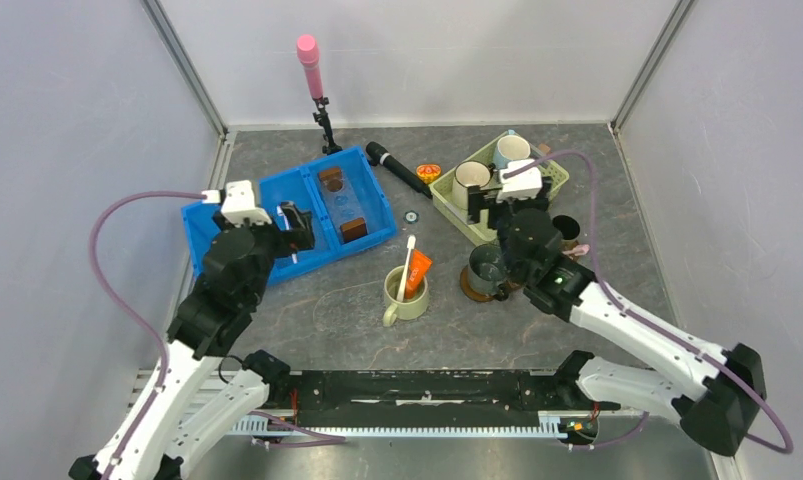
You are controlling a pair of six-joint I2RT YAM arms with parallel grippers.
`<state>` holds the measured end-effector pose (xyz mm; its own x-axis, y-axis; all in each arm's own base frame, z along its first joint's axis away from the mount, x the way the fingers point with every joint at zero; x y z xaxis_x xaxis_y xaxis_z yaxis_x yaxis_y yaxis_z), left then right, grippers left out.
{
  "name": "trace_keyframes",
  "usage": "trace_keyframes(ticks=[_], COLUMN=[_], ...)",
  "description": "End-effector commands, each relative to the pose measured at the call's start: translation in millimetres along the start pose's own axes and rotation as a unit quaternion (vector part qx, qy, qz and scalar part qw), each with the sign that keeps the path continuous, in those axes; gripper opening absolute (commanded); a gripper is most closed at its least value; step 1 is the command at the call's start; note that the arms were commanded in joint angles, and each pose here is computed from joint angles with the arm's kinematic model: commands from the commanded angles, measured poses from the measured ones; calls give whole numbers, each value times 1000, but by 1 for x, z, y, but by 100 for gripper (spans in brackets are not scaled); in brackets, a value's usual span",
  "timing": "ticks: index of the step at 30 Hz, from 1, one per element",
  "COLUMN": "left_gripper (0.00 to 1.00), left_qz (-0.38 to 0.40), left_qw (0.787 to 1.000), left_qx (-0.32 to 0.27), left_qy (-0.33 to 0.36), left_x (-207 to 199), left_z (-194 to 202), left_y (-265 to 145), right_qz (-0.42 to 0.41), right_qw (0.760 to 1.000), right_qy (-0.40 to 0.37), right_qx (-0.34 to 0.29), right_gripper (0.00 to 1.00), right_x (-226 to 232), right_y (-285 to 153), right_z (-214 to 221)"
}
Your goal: Prepare toiletry sets of a toothbrush and toothpaste on the tray
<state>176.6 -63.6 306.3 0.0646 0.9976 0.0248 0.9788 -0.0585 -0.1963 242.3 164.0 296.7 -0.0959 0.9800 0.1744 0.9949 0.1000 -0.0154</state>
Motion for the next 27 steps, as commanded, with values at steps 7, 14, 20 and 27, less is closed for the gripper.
trace_keyframes(ticks=[7,14,20,27], left_gripper=[100,100,100,100], left_qz=[-162,-250,-272,-261], left_qw=[976,948,941,946], left_qx=[-117,-184,-199,-190], left_qy=[89,67,33,0], left_x=[75,114,125,121], left_z=[-76,-81,-68,-52], left_y=[-86,-141,-158,-153], right_qz=[214,244,240,237], right_qw=[973,962,961,961], right_qy=[-60,-28,-19,-20], right_qx=[-62,-119,-137,-142], right_gripper=[98,98,98,98], right_x=[-101,-136,-146,-149], right_y=[-59,-105,-119,-122], right_z=[-54,-66,-66,-66])
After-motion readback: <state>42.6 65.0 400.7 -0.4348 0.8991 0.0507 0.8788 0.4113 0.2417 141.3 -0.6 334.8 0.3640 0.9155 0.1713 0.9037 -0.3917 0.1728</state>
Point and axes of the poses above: each gripper's point midway between its finger pads, its own y axis out along the fingers, its own x axis along the line the jaws close on, z = x × y, the point moved 8 cm from there along -y, back along the fingers, and after that the axes turned 14 degrees about y, right-handed, at the moved point
